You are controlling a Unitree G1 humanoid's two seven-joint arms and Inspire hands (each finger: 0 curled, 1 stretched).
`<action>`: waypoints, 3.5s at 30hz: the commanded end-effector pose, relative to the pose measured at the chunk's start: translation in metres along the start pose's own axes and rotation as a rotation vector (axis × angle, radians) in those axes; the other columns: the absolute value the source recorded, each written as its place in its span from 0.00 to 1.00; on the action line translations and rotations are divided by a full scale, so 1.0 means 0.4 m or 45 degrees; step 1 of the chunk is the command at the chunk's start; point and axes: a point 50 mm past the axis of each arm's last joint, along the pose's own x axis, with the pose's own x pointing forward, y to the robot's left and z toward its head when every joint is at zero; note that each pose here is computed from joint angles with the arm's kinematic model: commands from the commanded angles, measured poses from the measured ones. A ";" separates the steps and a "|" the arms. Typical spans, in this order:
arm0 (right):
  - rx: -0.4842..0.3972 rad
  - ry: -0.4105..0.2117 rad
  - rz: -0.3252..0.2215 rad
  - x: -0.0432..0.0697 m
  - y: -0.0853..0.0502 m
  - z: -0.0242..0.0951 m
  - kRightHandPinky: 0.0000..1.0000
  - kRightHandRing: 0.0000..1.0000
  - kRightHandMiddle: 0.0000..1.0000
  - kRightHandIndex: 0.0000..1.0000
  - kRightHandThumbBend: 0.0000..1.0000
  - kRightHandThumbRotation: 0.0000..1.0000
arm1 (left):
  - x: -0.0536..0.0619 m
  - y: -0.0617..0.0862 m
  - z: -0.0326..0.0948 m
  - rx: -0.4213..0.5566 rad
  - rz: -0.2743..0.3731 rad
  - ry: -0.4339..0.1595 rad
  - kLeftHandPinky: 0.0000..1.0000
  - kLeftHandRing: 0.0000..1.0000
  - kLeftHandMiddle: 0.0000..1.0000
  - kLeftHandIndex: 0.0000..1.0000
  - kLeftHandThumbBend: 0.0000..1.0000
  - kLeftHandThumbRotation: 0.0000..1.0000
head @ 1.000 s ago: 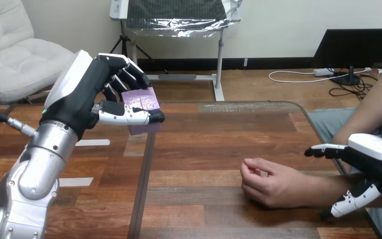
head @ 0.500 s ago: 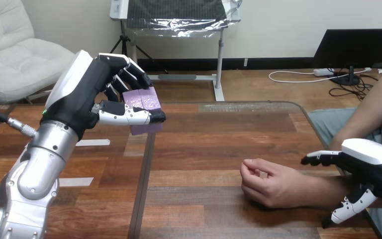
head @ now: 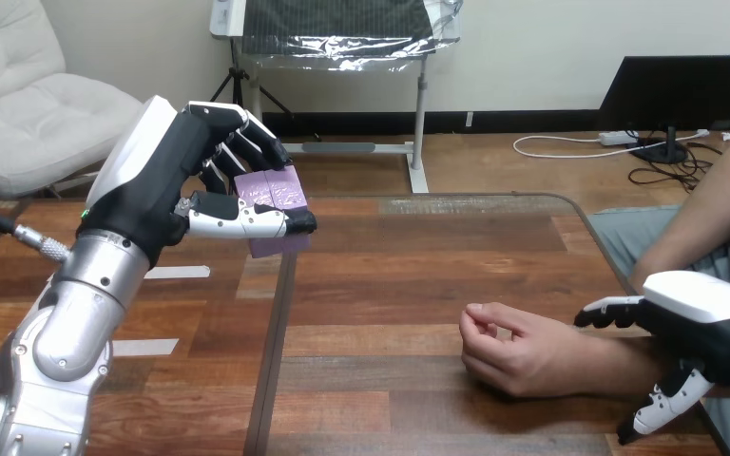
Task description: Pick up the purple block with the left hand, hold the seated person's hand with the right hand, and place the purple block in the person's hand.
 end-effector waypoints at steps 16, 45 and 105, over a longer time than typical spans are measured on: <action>-0.062 0.031 0.074 0.071 0.049 0.023 0.68 0.81 0.83 0.83 0.91 0.17 | 0.010 0.035 0.034 -0.009 0.059 -0.099 0.28 0.34 0.42 0.45 0.60 0.00; -0.083 0.067 0.105 0.139 0.081 0.042 0.62 0.76 0.77 0.78 0.76 0.22 | 0.007 0.035 0.032 -0.017 0.048 -0.105 0.27 0.34 0.42 0.45 0.61 0.00; 0.027 0.164 0.385 0.195 0.115 0.068 0.39 0.51 0.59 0.66 0.92 0.00 | 0.002 0.051 0.036 -0.013 0.101 -0.156 0.28 0.36 0.42 0.44 0.61 0.00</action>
